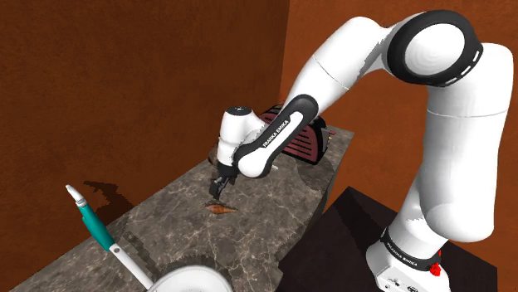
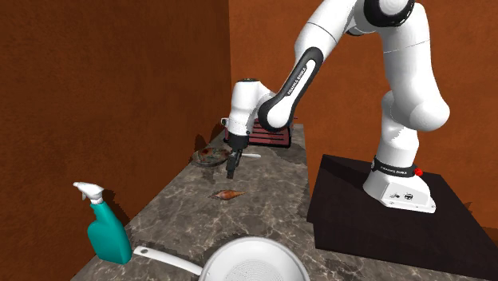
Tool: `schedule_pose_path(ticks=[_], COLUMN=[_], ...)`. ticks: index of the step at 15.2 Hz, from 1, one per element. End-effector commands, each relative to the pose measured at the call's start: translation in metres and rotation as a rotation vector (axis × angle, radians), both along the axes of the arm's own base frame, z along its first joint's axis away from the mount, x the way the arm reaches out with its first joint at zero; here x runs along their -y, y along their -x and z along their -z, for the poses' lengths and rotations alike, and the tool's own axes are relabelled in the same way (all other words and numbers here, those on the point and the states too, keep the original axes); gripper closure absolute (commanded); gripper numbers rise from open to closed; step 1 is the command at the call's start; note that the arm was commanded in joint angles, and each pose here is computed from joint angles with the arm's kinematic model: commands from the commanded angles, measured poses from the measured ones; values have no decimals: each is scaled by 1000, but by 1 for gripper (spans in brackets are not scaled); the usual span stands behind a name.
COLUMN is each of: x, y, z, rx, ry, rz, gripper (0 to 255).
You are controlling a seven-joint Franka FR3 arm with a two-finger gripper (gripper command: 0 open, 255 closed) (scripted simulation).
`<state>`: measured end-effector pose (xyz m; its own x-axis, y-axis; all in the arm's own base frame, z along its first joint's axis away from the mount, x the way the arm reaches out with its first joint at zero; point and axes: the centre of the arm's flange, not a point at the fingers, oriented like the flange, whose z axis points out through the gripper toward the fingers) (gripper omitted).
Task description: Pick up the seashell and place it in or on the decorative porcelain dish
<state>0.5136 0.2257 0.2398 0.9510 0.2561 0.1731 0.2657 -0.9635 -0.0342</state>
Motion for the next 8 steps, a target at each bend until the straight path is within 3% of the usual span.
schedule_pose_path(ticks=[1,8], x=[-8,-21], y=[-10,-22], z=[24,67], rx=[5,8], ry=[4,8], rz=[-12,-22], gripper=[0,0])
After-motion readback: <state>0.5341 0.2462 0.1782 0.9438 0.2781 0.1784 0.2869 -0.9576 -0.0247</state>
